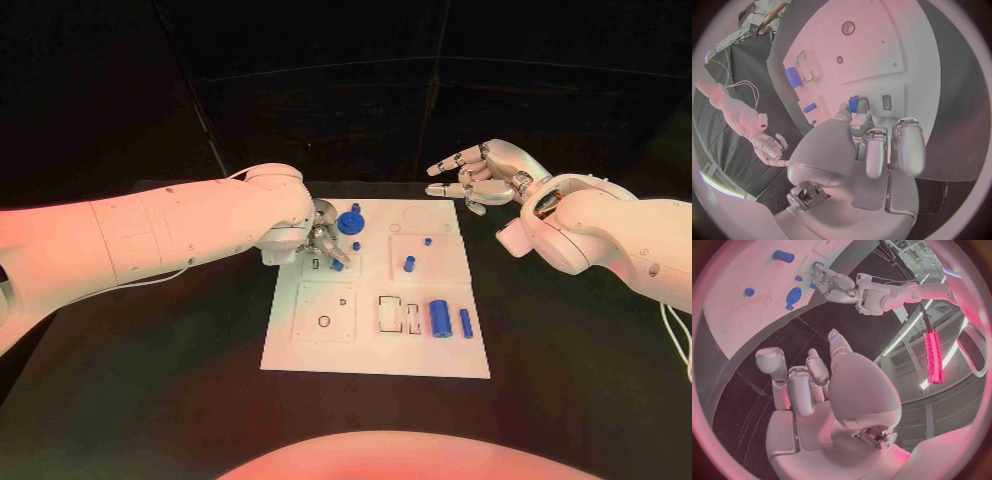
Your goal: Assemble the parts on the task board
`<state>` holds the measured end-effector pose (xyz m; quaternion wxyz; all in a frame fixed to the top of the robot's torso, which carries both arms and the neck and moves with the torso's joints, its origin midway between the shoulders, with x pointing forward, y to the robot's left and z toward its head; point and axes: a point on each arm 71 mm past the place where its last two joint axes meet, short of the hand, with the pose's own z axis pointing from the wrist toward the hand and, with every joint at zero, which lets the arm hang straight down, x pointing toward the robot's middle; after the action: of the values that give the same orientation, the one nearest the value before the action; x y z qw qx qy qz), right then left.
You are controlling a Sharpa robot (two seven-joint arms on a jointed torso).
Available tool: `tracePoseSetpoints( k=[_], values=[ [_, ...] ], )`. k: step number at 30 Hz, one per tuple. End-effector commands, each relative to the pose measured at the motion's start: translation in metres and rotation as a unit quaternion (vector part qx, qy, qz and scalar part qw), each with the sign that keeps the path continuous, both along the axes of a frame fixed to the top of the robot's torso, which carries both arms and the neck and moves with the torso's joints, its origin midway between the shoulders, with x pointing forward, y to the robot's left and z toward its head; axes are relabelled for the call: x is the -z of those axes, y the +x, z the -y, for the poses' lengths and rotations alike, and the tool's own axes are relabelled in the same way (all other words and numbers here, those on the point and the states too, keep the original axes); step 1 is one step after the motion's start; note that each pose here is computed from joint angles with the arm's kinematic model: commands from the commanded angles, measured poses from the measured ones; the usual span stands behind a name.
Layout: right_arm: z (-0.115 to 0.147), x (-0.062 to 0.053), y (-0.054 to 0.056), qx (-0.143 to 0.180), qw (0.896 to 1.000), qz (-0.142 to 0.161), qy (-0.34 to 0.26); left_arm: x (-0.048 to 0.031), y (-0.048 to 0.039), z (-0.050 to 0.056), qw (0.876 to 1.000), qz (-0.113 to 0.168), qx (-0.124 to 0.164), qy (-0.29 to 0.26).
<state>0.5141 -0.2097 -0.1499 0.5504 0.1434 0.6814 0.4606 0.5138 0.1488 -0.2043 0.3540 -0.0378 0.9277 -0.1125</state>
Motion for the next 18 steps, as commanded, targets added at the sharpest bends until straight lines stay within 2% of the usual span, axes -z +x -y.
tracePoseSetpoints(
  k=[1, 18],
  values=[
    [-0.001, -0.001, 0.000, -0.004, 1.000, 0.001, 0.003, -0.0023, 0.0000, 0.000, 1.000, 0.010, -0.009, -0.022],
    [0.005, -0.001, 0.003, 0.003, 1.000, 0.004, 0.001, -0.0098, -0.0119, -0.021, 0.994, 0.056, -0.057, -0.075]
  ],
)
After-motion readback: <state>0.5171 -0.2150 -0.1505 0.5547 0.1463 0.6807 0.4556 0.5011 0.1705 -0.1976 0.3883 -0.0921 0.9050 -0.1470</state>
